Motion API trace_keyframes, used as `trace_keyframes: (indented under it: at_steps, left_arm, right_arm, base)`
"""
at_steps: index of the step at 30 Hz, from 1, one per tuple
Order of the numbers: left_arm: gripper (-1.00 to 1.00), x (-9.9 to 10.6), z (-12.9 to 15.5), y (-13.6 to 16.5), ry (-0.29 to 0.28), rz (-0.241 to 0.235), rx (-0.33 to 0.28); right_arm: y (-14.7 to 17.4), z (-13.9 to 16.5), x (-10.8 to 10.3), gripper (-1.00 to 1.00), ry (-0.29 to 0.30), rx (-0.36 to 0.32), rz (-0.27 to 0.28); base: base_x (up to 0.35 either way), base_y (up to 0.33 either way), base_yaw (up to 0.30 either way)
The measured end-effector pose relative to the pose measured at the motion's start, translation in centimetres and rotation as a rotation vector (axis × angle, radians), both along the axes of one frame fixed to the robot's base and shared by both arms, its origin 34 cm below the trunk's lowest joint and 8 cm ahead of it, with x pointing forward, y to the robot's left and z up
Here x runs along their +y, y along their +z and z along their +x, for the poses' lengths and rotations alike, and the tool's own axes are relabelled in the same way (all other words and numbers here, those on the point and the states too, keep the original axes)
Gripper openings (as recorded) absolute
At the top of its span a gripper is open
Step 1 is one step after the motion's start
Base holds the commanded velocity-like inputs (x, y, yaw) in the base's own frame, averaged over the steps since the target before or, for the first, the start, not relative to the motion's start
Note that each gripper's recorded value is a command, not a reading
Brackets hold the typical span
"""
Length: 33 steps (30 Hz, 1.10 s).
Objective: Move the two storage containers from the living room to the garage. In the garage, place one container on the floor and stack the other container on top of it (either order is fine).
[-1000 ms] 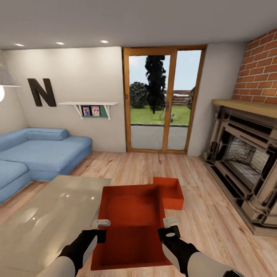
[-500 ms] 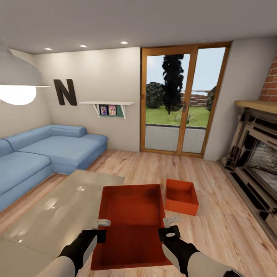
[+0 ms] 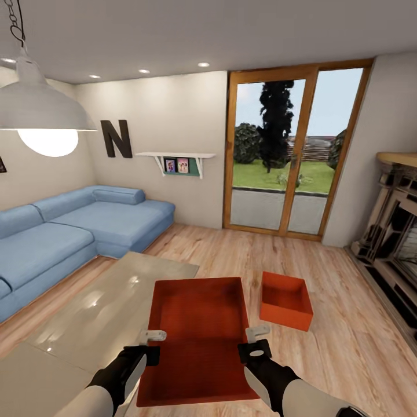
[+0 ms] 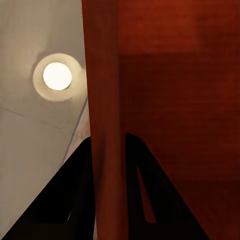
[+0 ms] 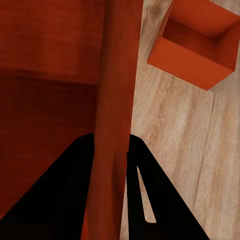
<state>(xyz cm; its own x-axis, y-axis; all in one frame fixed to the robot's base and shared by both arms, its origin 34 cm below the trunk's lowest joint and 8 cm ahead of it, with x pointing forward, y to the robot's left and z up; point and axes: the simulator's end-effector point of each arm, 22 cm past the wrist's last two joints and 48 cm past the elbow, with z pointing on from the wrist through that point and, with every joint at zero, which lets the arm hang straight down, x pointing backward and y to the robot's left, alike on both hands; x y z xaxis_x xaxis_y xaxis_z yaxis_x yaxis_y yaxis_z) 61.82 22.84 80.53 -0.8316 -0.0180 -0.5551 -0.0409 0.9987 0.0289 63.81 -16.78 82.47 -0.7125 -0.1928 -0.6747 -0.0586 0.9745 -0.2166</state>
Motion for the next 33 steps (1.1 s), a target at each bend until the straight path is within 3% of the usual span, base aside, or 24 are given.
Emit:
trace_keyframes:
  at_steps: [33]
  left_arm:
    - [-1.00,0.02,-0.05,-0.05,0.000,-0.001,0.001]
  right_arm:
    - [-0.03,-0.04,0.02,-1.00,0.000,0.001,-0.001]
  base:
    - [0.000,0.000,0.000]
